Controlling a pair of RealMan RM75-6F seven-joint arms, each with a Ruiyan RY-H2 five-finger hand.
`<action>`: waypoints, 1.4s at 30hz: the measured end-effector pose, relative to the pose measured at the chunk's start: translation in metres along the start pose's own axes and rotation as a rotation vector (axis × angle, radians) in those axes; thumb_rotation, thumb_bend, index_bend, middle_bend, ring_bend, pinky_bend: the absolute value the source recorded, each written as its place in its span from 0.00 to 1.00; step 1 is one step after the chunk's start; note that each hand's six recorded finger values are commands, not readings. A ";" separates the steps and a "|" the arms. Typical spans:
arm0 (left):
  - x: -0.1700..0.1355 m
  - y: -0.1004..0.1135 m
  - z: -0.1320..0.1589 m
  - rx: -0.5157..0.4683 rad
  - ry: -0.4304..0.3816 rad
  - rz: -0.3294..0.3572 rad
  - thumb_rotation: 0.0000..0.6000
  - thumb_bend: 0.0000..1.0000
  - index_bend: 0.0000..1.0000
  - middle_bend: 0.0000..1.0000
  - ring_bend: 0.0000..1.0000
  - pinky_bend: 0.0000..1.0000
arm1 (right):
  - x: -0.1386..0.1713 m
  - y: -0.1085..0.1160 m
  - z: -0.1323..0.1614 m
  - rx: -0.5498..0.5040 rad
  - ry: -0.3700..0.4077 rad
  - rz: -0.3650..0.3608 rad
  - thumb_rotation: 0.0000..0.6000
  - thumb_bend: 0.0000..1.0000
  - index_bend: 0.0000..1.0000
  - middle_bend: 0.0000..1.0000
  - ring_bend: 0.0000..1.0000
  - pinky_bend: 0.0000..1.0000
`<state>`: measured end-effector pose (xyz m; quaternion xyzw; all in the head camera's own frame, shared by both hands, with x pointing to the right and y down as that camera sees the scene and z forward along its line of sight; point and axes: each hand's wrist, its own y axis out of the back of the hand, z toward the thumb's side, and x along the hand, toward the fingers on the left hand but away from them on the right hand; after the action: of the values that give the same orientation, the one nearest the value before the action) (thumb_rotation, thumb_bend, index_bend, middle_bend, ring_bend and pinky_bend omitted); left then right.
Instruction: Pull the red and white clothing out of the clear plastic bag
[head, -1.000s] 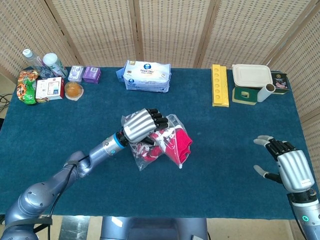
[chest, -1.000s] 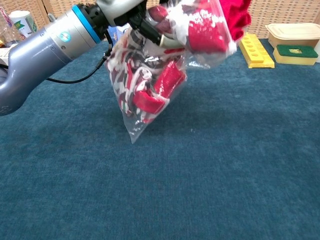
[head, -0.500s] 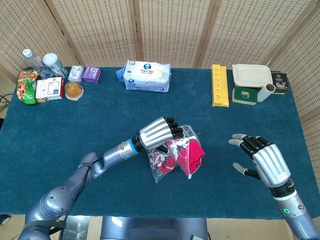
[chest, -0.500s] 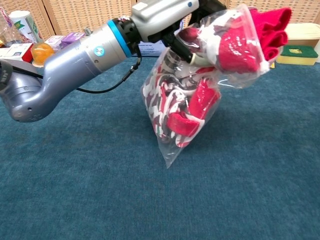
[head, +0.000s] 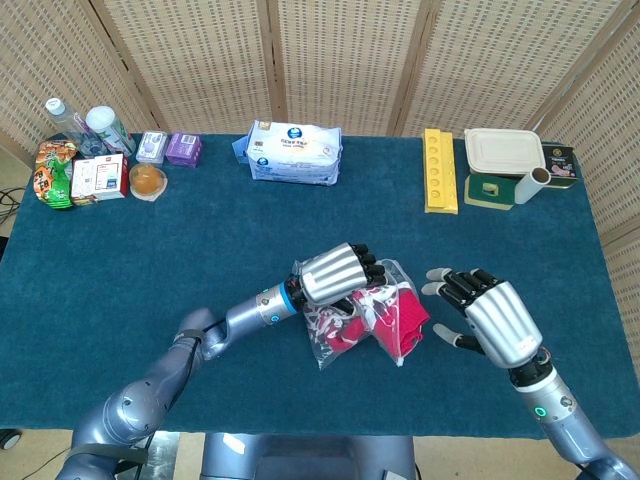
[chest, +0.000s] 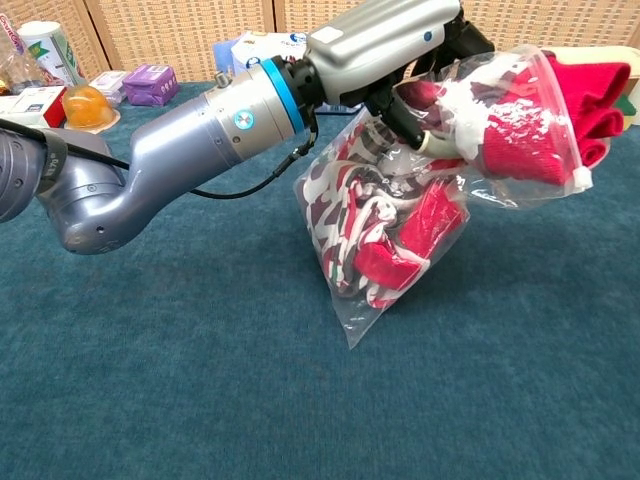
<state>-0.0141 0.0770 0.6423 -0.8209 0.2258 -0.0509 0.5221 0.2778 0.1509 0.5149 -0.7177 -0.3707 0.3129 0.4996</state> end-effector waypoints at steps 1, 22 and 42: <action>0.000 0.000 0.000 -0.001 -0.001 0.000 1.00 0.38 0.80 0.63 0.63 0.56 | -0.001 -0.002 0.000 0.001 -0.002 0.004 1.00 0.17 0.39 0.36 0.51 0.52; 0.005 -0.002 0.004 -0.002 -0.007 0.003 1.00 0.38 0.80 0.63 0.63 0.56 | -0.005 -0.018 0.007 0.015 -0.007 0.079 1.00 0.33 0.41 0.36 0.51 0.53; 0.010 -0.009 0.011 -0.007 -0.016 -0.010 1.00 0.38 0.80 0.63 0.63 0.55 | -0.023 -0.020 0.015 0.020 -0.014 0.126 1.00 0.50 0.44 0.37 0.53 0.55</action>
<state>0.0009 0.0850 0.6433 -0.8242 0.2177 -0.0458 0.5208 0.2485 0.1432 0.5313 -0.7322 -0.3252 0.3525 0.4835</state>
